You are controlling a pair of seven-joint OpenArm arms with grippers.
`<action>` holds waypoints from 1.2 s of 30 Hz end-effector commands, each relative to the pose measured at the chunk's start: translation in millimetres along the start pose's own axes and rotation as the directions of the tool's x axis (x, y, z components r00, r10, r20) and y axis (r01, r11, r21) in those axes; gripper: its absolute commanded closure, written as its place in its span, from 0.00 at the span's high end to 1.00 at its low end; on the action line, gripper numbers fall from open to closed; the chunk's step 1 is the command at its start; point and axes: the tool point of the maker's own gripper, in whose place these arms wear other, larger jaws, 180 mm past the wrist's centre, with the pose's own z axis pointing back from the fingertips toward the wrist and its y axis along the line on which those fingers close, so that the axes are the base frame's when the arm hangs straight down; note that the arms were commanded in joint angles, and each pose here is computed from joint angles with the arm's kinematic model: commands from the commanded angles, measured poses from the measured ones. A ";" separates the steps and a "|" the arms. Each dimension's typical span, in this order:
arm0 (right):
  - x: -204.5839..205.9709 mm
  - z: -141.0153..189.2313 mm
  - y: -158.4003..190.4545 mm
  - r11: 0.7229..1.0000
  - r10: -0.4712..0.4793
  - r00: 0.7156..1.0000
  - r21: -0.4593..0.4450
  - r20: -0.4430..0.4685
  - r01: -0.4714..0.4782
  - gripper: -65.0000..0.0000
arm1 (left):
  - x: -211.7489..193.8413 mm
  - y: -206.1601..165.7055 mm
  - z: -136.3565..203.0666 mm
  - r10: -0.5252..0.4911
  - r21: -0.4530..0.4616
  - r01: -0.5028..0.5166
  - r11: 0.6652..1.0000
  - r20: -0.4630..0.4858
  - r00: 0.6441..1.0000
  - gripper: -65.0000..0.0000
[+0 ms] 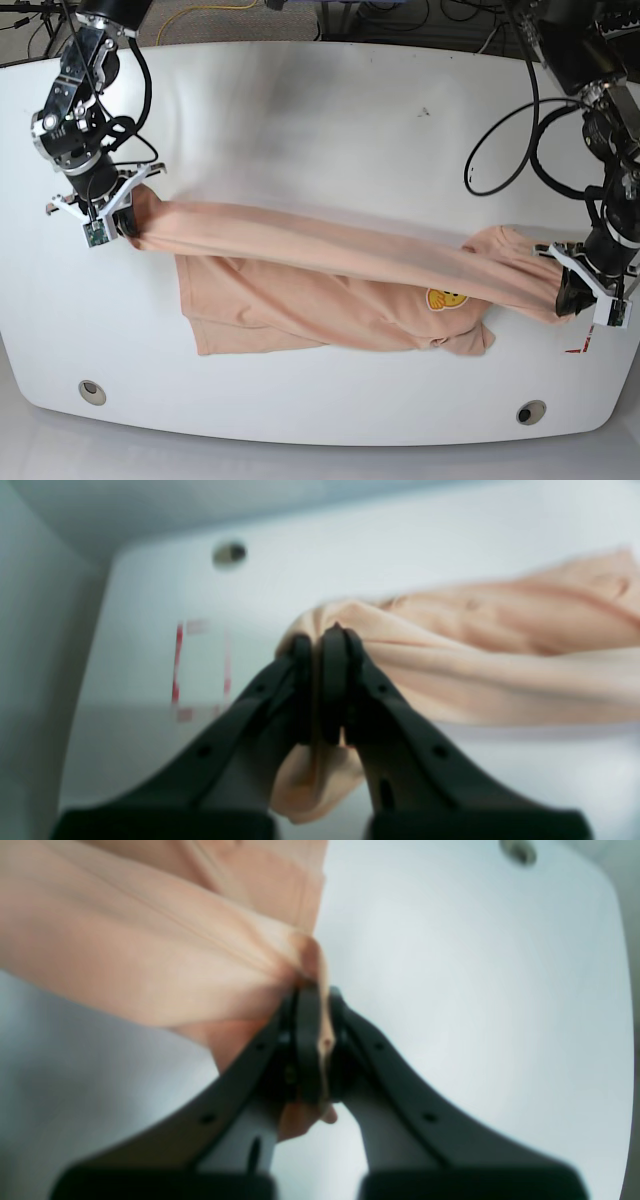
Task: Fold the T-shirt properly
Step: 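Lift and stretch the shirt between both grippers, flipping it flat, then lower the stretched shirt onto the table with both grippers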
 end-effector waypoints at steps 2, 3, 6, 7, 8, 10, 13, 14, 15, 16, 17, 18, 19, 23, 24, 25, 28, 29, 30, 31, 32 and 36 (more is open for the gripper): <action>-5.0 7.1 4.7 1.000 -0.003 1.000 0.006 0.020 0.003 0.00 | -4.0 5.6 9.4 -0.041 0.007 0.041 0.999 0.011 0.999 0.00; -11.5 8.2 8.5 1.000 -0.010 1.000 0.014 0.008 0.010 0.00 | -11.6 8.0 12.1 -0.053 0.009 0.053 0.999 -0.009 0.999 0.00; -26.1 10.1 19.0 0.999 -0.032 0.999 0.033 -0.022 0.033 0.00 | -34.1 8.9 17.2 -0.090 -0.004 0.090 0.996 -0.070 0.993 0.00; -29.6 10.5 21.6 0.999 -0.038 0.999 0.035 -0.030 0.039 0.00 | -40.0 9.0 18.6 -0.101 -0.011 0.101 0.995 -0.087 0.991 0.00; -33.3 10.8 24.4 0.998 -0.044 0.998 0.037 -0.039 0.046 0.00 | -45.7 8.1 20.0 -0.111 -0.018 0.110 0.994 -0.102 0.989 0.00; -40.3 11.6 29.6 0.997 -0.058 0.997 0.044 -0.054 0.060 0.00 | -57.0 5.8 22.4 -0.128 -0.034 0.125 0.992 -0.131 0.983 0.00; -47.2 12.7 36.8 0.995 -0.077 0.995 0.054 -0.067 0.081 0.00 | -69.9 3.5 25.6 -0.141 -0.048 0.134 0.990 -0.164 0.976 0.00; -48.5 12.8 38.4 0.995 -0.082 0.994 0.056 -0.070 0.086 0.00 | -72.9 4.3 26.9 -0.145 -0.049 0.139 0.989 -0.173 0.974 0.00; -49.2 12.6 40.6 0.994 -0.087 0.994 0.059 -0.070 0.091 0.00 | -75.5 5.8 28.5 -0.152 -0.049 0.146 0.988 -0.184 0.971 0.00; -50.5 12.6 42.8 0.993 -0.096 0.993 0.061 -0.073 0.100 0.00 | -78.2 7.0 29.9 -0.158 -0.050 0.151 0.987 -0.194 0.968 0.00; -51.5 12.6 44.6 0.992 -0.101 0.992 0.063 -0.075 0.106 0.00 | -79.8 7.0 30.5 -0.159 -0.051 0.152 0.987 -0.198 0.967 0.00; -52.2 12.3 46.6 0.991 -0.108 0.991 0.065 -0.077 0.113 0.00 | -80.7 7.5 31.0 -0.161 -0.051 0.154 0.987 -0.202 0.966 0.00; -52.4 11.9 48.8 0.990 -0.118 0.990 0.066 -0.076 0.123 0.00 | -81.7 7.6 31.4 -0.163 -0.051 0.155 0.987 -0.205 0.965 0.00; -54.2 11.2 55.5 0.986 -0.144 0.986 0.071 -0.078 0.150 0.00 | -86.5 7.6 32.8 -0.163 -0.054 0.155 0.986 -0.218 0.962 0.00; -54.8 10.8 56.5 0.985 -0.150 0.986 0.072 -0.079 0.156 0.00 | -89.2 7.3 33.7 -0.164 -0.056 0.155 0.986 -0.225 0.960 0.00; -54.8 10.6 57.7 0.984 -0.155 0.985 0.073 -0.078 0.160 0.00 | -90.9 7.0 34.2 -0.164 -0.058 0.155 0.986 -0.229 0.959 0.00; -56.2 9.6 62.5 0.981 -0.174 0.981 0.077 -0.080 0.180 0.00 | -98.1 6.8 36.9 -0.176 -0.067 0.165 0.984 -0.252 0.952 0.00; -56.2 9.3 64.1 0.979 -0.180 0.980 0.079 -0.080 0.186 0.00 | -100.8 6.5 37.9 -0.177 -0.069 0.165 0.984 -0.259 0.949 0.00; -56.2 9.1 65.7 0.978 -0.185 0.979 0.081 -0.079 0.192 0.00 | -102.7 5.8 38.4 -0.176 -0.071 0.163 0.984 -0.263 0.949 0.00; -56.2 8.8 67.3 0.977 -0.191 0.978 0.082 -0.079 0.197 0.00 | -105.1 5.2 39.2 -0.175 -0.074 0.161 0.984 -0.269 0.947 0.02; -56.2 8.7 68.5 0.976 -0.195 0.978 0.084 -0.078 0.201 0.00 | -106.2 4.7 39.5 -0.174 -0.076 0.159 0.984 -0.271 0.947 0.04; -63.8 6.1 72.7 0.971 -0.212 0.972 0.091 -0.098 0.221 0.08 | -114.4 0.8 42.4 -0.200 -0.104 0.177 0.979 -0.289 0.936 0.27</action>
